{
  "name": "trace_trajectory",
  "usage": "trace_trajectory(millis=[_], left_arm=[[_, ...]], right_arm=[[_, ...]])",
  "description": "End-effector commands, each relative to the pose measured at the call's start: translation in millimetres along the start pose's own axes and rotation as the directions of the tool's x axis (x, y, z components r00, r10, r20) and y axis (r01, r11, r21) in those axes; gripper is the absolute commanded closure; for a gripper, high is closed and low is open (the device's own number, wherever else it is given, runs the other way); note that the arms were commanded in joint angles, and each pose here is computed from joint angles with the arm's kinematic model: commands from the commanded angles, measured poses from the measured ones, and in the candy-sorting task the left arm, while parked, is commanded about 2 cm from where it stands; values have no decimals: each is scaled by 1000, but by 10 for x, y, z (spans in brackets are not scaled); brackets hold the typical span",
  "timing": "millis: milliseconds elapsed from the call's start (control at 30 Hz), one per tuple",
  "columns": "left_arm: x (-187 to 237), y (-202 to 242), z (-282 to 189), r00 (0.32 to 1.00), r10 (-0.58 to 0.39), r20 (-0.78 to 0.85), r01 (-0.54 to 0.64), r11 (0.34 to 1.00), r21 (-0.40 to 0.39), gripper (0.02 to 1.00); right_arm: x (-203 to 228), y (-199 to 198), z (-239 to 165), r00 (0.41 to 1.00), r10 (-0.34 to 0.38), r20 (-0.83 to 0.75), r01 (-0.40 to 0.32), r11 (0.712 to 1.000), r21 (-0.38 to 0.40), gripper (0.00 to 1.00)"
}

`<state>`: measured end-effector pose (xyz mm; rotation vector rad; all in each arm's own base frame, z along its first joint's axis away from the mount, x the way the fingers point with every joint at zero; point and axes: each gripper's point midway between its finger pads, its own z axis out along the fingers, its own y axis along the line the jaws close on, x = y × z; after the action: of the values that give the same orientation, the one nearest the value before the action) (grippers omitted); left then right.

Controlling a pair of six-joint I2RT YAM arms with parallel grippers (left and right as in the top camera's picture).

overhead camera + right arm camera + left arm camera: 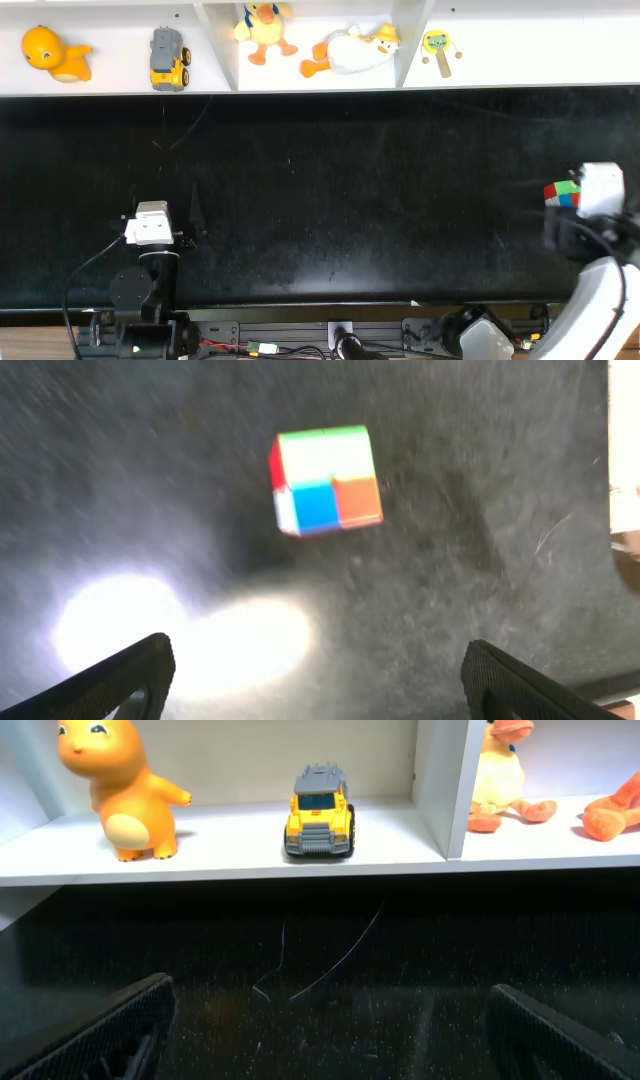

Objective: Store Toys

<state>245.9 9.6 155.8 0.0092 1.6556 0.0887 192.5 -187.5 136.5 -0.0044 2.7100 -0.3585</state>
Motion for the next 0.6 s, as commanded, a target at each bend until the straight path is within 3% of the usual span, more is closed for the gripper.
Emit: trace_trajectory(millis=[33, 200, 400, 600], left_arm=[[-8, -12, -4, 1000, 19, 7, -19, 1000, 5, 20], [-8, -12, -4, 1000, 19, 7, -19, 1000, 5, 20], [-8, -11, -4, 1000, 18, 7, -18, 1000, 5, 20], [-8, -11, -4, 1000, 19, 7, -19, 1000, 5, 20]], right_arm=[[51, -27, 183, 989, -123, 82, 131, 985, -111, 56], [124, -282, 523, 997, -45, 65, 53, 992, -119, 56], [-38, -173, 702, 990, -35, 136, 63, 975, -212, 36], [-169, -235, 796, 986, -3, 166, 36, 980, -194, 25]])
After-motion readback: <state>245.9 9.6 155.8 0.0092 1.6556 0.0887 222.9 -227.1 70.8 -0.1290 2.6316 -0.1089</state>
